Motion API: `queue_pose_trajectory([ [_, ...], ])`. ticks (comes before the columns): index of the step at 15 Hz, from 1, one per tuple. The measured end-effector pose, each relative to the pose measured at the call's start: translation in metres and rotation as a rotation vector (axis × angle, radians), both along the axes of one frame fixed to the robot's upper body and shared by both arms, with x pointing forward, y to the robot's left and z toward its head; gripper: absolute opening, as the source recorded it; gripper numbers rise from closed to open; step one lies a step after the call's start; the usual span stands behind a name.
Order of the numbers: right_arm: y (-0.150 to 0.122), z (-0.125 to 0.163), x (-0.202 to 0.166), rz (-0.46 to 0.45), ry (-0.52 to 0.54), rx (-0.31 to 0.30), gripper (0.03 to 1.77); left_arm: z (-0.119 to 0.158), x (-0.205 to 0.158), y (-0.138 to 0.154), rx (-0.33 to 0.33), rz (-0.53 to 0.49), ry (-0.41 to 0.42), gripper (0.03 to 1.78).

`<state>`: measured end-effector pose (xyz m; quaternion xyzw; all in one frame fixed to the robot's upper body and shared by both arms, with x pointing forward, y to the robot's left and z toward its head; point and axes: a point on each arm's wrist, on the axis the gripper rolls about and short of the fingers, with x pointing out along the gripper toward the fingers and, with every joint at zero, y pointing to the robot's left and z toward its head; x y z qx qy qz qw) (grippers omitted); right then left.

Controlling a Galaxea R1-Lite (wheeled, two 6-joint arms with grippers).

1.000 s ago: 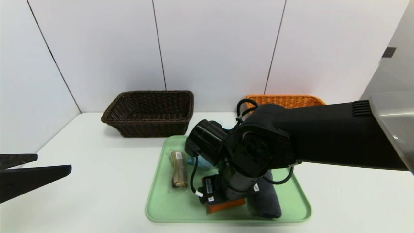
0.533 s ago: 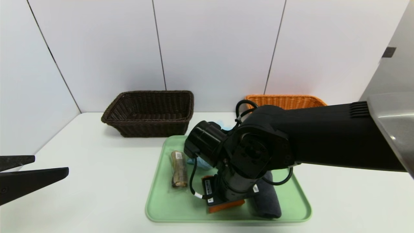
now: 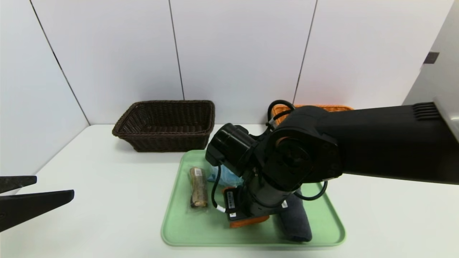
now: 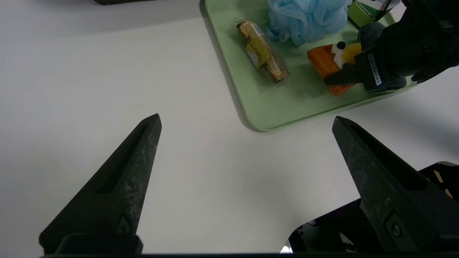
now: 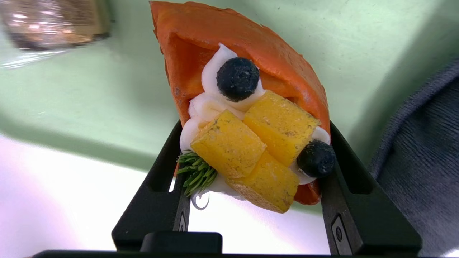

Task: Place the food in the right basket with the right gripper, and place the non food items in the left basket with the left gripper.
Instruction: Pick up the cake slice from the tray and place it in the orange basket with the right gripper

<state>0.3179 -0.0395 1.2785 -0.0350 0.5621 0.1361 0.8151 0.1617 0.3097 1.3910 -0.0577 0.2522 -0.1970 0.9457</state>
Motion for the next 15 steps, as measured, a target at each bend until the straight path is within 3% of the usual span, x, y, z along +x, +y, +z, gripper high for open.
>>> queue_pose_trajectory([
  [7, -0.022, 0.056, -0.029, 0.062, -0.066, 0.136, 0.92, 0.001, -0.003, 0.001, -0.001, 0.000, -0.008, 1.69],
  [12, -0.033, 0.099, -0.034, 0.163, -0.236, 0.267, 0.91, -0.002, -0.003, 0.001, 0.001, -0.001, 0.000, 1.69],
  [15, -0.039, 0.108, -0.029, 0.147, -0.272, 0.281, 0.91, -0.003, -0.003, 0.001, 0.003, -0.001, 0.002, 1.69],
])
